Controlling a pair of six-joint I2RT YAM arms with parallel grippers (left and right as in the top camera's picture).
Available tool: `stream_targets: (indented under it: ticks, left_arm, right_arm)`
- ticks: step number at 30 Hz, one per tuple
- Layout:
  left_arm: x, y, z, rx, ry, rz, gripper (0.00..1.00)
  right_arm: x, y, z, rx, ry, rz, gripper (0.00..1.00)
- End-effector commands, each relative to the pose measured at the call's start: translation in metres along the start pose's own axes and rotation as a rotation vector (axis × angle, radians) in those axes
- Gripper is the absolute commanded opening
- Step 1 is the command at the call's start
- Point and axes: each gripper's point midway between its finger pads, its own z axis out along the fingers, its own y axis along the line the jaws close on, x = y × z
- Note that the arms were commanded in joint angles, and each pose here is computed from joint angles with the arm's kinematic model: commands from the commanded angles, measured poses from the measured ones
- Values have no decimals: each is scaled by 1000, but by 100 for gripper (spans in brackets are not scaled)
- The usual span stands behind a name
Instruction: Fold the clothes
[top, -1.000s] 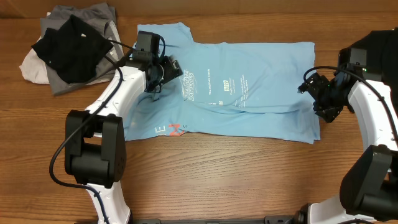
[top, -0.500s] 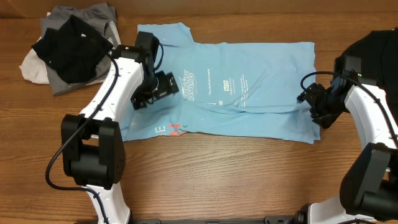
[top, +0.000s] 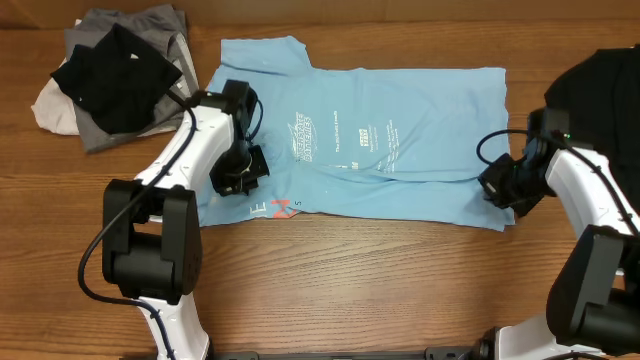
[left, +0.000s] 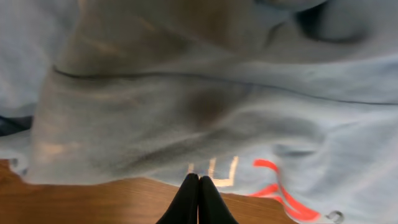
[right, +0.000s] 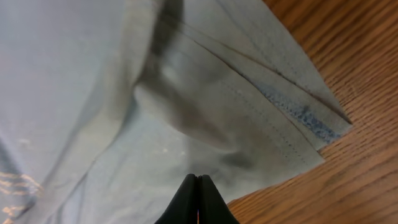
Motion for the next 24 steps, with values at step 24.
stream_targets:
  ticks: [24]
  left_arm:
    - [8, 53, 34, -2, 64, -116, 4]
  right_arm:
    - [22, -36, 51, 108, 93, 254, 4]
